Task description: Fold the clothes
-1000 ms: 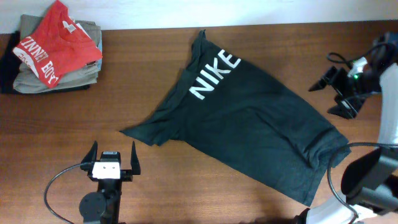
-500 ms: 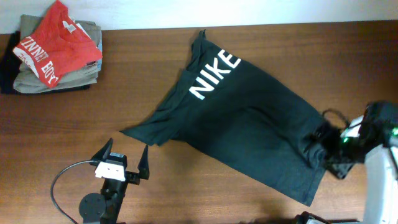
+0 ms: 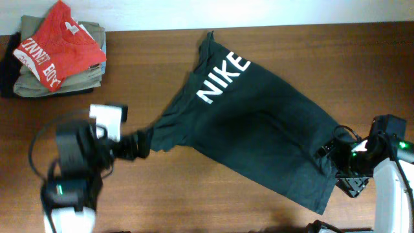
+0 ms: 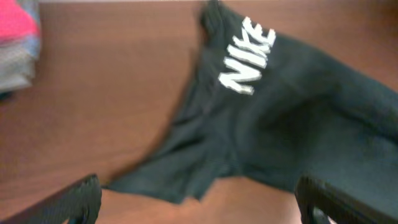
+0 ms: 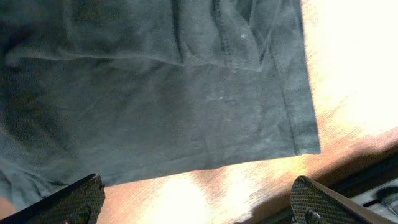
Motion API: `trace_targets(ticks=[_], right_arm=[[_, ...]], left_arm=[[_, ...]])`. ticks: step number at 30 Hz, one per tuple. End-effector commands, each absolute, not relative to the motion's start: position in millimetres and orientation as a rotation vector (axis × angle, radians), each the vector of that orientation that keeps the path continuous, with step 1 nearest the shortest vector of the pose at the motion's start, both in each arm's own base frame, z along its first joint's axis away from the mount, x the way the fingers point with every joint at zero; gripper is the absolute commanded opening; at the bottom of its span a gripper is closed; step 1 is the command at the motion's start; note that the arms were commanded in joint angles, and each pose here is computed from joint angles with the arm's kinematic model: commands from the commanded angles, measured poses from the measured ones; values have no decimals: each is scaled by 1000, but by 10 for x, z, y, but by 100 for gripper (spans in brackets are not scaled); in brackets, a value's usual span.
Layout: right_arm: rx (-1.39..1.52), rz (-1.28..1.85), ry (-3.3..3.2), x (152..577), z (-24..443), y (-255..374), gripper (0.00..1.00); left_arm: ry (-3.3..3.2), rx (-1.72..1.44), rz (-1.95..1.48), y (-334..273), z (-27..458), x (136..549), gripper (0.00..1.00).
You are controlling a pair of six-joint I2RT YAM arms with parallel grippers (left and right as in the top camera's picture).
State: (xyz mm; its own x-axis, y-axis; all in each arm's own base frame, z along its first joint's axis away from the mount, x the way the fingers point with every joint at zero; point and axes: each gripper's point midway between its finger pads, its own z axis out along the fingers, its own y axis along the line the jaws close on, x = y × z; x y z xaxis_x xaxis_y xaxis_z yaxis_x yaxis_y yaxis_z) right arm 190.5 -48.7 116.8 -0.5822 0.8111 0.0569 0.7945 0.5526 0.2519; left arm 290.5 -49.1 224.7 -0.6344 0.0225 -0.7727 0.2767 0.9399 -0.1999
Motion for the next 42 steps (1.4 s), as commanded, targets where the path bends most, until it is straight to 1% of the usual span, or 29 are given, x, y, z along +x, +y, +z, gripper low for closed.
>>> trace_targets(ticks=[1, 3, 4, 6, 8, 10, 12, 14, 19, 20, 23, 24, 25, 28, 31, 33, 34, 37, 38, 40, 41, 42], right_arm=[[1429, 326, 2692, 1875, 1186, -549, 99], [1424, 326, 2685, 1886, 1192, -554, 99], [1421, 326, 2682, 1894, 1193, -557, 99], [1421, 326, 2682, 1896, 1193, -558, 99], [1416, 326, 2676, 1913, 1195, -566, 99], [1414, 327, 2673, 1921, 1196, -568, 99], [1413, 333, 2672, 1926, 1197, -564, 99], [1410, 346, 2669, 1938, 1201, -554, 99], [1399, 359, 2655, 1979, 1210, -556, 99], [1397, 359, 2653, 1986, 1211, -560, 99], [1390, 364, 2644, 2012, 1216, -565, 99], [1386, 369, 2641, 2024, 1219, -563, 99], [1379, 369, 2641, 2034, 1220, -560, 99], [1334, 361, 2667, 2062, 1213, -498, 99], [1388, 298, 2679, 2042, 1171, -456, 99], [1500, 195, 2656, 1980, 1131, -498, 99], [1555, 169, 2642, 1950, 1118, -507, 99], [1641, 116, 2606, 1898, 1092, -550, 99], [1679, 73, 2584, 1865, 1071, -589, 99], [1710, 43, 2581, 1812, 999, -600, 99], [1718, 40, 2593, 1775, 945, -584, 99], [1728, 33, 2606, 1732, 889, -570, 99]], left_arm=[[2381, 254, -649, -751, 2165, 3091, 99], [2488, 222, -716, -775, 1862, 3165, 99], [2593, 117, -720, -723, 1619, 3178, 99], [2783, -192, -624, -526, 1213, 3146, 99], [2923, -461, -457, -309, 850, 3061, 99], [2992, -643, -300, -136, 598, 2998, 99], [3020, -765, -217, -53, 417, 2977, 99], [3050, -803, -211, -54, 217, 3005, 99], [3060, -818, -200, -42, -19, 3087, 98], [3052, -815, -195, -32, -42, 3117, 94], [3017, -782, -186, -44, -56, 3222, 89], [3008, -767, -181, -57, -55, 3251, 89], [3005, -750, -184, -89, -54, 3269, 84], [3025, -703, -183, -197, -77, 3259, 72], [3055, -705, -174, -269, -164, 3220, 71], [3076, -702, -169, -291, -254, 3203, 71], [3088, -700, -164, -299, -300, 3191, 63], [3122, -709, -151, -300, -423, 3141, 54], [3136, -712, -146, -299, -470, 3120, 47], [3157, -720, -137, -297, -535, 3083, 39], [3160, -720, -136, -298, -545, 3077, 28], [3161, -715, -136, -298, -545, 3077, 19]])
